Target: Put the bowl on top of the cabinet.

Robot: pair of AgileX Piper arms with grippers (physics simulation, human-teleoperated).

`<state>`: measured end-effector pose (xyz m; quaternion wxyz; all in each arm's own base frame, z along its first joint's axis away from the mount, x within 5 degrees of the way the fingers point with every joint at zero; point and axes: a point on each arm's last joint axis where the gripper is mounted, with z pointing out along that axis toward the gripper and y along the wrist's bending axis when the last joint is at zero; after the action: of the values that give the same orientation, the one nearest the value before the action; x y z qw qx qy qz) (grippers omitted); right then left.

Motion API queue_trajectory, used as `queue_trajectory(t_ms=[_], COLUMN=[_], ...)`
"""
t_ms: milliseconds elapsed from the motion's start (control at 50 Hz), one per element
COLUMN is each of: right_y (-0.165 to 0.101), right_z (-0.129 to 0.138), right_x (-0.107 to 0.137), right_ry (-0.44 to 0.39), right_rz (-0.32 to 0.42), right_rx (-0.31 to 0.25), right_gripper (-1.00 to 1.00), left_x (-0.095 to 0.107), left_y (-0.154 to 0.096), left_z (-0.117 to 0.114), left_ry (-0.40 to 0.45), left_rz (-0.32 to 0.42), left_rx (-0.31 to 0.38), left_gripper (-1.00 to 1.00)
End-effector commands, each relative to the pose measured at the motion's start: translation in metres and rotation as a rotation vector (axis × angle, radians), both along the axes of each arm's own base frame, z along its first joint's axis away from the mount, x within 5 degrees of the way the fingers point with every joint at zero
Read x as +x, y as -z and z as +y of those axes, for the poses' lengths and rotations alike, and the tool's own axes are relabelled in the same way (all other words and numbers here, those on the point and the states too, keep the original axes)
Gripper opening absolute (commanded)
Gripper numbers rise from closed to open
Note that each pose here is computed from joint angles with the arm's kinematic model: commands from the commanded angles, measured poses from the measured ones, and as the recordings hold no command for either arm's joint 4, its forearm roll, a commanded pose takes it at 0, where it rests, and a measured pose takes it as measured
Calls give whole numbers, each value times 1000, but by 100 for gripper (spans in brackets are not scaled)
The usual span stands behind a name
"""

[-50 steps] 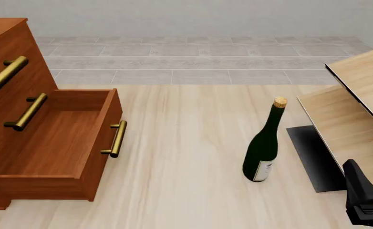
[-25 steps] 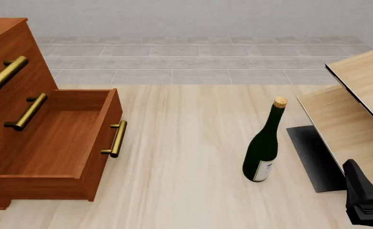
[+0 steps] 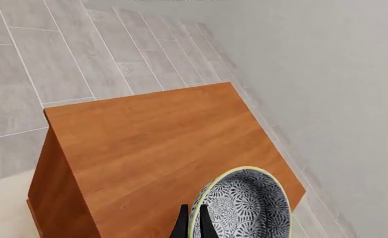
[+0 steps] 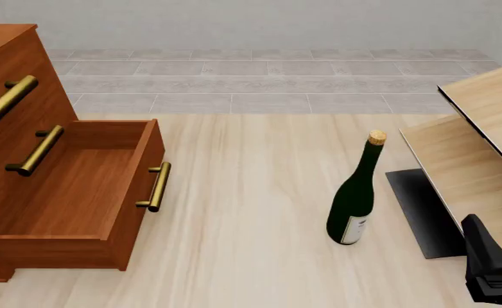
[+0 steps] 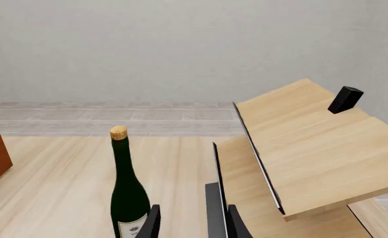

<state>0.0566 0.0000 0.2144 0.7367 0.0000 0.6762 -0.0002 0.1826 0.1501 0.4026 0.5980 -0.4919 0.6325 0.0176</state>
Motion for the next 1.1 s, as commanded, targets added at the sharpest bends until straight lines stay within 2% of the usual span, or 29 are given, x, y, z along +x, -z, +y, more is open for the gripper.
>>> queue_trajectory(t_ms=[20,60,80,180,480,580,680,840,940,1100], right_y=[0,0,0,0,0,0,0,0,0,0], right_z=[0,0,0,0,0,0,0,0,0,0], right_x=[0,0,0,0,0,0,0,0,0,0], right_ry=[0,0,0,0,0,0,0,0,0,0], right_rz=[0,0,0,0,0,0,0,0,0,0], right_rx=[0,0,0,0,0,0,0,0,0,0], right_gripper=[100,100,100,100,100,100,100,100,100,100], left_x=[-1,0,3,-4,-5,-13,-32,-40,-55,-65], left_y=[1,2,4,-5,-12,-23,-44,-55,-67,-77], left_z=[4,5,5,3,-7,-19,-32,-42,-48,-57], left_ry=[-7,-6,1,-6,26,41,32,41,22,24], left_rz=[2,13,12,6,-14,-51,-110,-140,-178,-211], left_rx=[16,25,17,54,72,83,130,128,166,185], left_gripper=[-100,-100,100,100,100,100,100,100,100,100])
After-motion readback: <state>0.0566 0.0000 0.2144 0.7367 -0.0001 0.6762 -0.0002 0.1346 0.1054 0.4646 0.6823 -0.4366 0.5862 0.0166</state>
